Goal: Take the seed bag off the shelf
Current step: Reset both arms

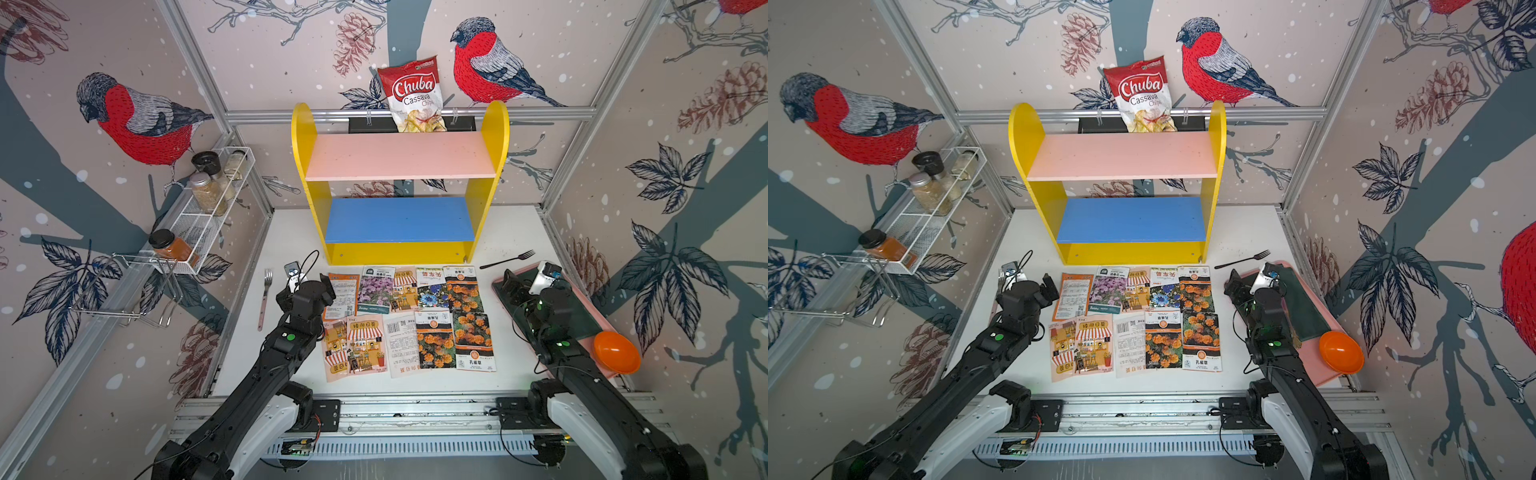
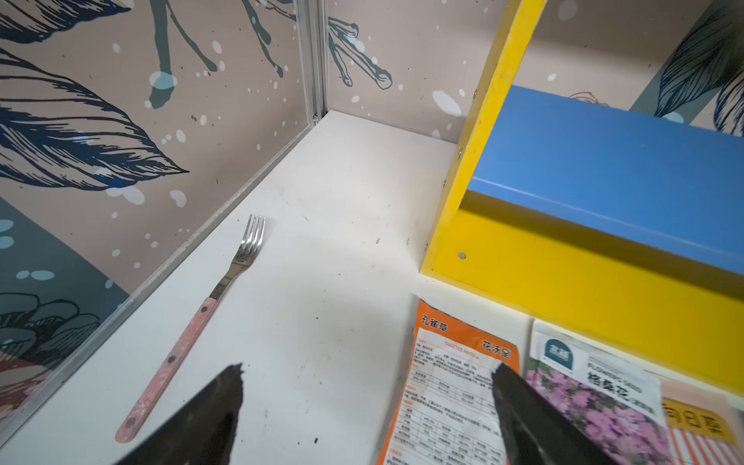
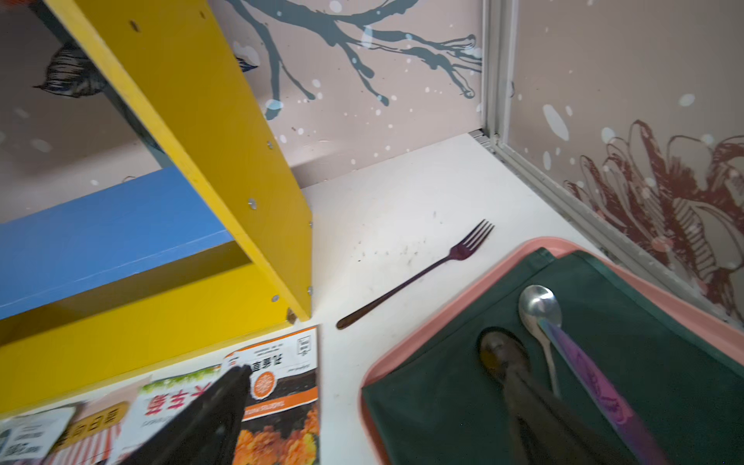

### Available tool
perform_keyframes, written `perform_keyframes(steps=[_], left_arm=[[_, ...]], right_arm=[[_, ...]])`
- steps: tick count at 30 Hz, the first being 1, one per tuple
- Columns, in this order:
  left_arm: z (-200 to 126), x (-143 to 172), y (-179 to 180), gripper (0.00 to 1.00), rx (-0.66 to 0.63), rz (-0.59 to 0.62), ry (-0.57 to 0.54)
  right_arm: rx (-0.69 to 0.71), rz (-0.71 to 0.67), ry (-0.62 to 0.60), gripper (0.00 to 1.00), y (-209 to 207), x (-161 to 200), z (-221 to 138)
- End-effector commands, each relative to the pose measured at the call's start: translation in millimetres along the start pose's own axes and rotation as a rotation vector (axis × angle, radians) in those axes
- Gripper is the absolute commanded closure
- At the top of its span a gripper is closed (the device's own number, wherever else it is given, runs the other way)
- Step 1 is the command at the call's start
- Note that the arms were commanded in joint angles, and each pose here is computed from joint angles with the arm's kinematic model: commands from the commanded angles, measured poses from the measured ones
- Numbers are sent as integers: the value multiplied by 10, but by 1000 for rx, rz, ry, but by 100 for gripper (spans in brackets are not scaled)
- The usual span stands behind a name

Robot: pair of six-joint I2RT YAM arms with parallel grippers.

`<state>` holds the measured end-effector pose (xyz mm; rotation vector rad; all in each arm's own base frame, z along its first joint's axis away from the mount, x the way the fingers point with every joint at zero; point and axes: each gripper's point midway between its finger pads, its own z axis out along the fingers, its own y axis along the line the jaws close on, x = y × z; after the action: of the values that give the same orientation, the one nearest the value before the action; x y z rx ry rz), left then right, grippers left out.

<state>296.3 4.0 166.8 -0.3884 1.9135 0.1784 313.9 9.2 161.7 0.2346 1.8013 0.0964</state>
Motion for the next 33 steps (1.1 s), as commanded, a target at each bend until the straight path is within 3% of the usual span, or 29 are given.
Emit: perform_keyframes(steps=[1,11,21,30,33], left_arm=[[44,-331,-26,4,39,-12,-188],[305,-158,53,4,43,30,-205],[399,-70,278,3,62,2,-283],[536,-111,124,3,143,39,-335],[694,-45,6,3,185,67,-288]], right_arm=[[6,-42,-199,0,-61,-412,26],[63,-110,-169,0,-249,-212,362],[13,-145,-164,0,-191,23,528],[-9,-191,-135,0,-114,167,594],[6,-178,-126,0,-150,165,627]])
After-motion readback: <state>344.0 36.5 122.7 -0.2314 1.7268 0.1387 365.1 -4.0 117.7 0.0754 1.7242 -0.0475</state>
